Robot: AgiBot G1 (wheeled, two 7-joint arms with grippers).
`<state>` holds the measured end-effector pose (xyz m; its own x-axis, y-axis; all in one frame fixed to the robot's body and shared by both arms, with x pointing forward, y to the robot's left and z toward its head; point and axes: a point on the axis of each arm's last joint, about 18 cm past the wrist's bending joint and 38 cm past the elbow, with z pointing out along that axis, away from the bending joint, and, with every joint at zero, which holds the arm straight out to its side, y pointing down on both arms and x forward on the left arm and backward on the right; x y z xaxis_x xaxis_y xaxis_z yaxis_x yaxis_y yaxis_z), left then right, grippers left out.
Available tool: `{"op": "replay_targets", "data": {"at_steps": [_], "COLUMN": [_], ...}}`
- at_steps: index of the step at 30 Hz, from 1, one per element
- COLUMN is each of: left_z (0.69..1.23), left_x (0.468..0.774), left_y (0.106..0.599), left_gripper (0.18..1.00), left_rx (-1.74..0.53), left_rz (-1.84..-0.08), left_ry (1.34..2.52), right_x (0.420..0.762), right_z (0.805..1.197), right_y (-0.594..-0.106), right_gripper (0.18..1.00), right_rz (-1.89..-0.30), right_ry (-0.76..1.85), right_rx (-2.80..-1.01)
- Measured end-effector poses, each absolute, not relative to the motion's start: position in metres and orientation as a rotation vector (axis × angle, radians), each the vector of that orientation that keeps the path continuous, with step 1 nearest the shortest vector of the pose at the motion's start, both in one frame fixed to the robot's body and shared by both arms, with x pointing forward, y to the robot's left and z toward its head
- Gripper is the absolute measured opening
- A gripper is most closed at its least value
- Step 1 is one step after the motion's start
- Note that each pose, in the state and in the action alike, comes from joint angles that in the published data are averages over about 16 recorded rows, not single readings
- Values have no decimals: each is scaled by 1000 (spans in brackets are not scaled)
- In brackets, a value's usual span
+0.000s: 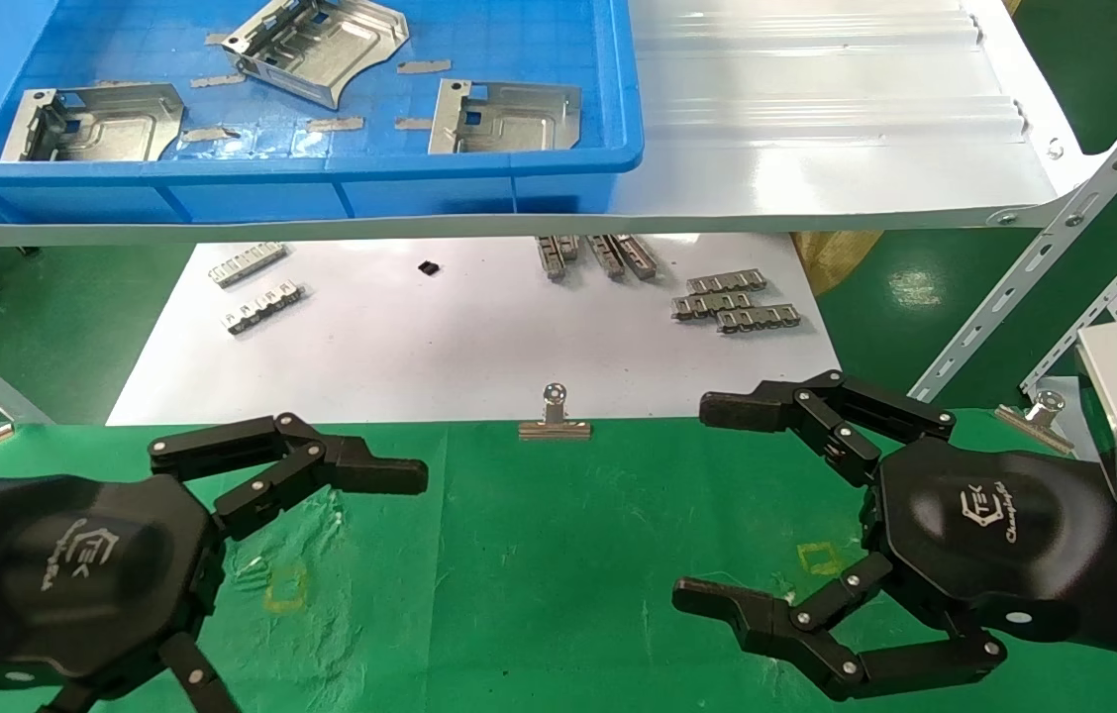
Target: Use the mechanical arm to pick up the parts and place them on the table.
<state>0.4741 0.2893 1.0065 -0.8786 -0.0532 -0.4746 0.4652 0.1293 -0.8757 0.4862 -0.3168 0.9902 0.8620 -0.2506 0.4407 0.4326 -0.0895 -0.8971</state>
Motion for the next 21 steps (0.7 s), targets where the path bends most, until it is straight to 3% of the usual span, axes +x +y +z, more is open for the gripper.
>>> {"op": "replay_targets", "data": {"at_steps": [21], "left_z": [993], "left_x": [475], "left_y": [299], "left_gripper": [1000], "left_rx": [284], "left_rz": [-1798], "left_ry": [1927], "right_x": [486], "right_z": [990], "right_y": [-317], "right_gripper": [1000], "right_rz": [-573], "right_ry": [-148], "right_rx": [-1561]}}
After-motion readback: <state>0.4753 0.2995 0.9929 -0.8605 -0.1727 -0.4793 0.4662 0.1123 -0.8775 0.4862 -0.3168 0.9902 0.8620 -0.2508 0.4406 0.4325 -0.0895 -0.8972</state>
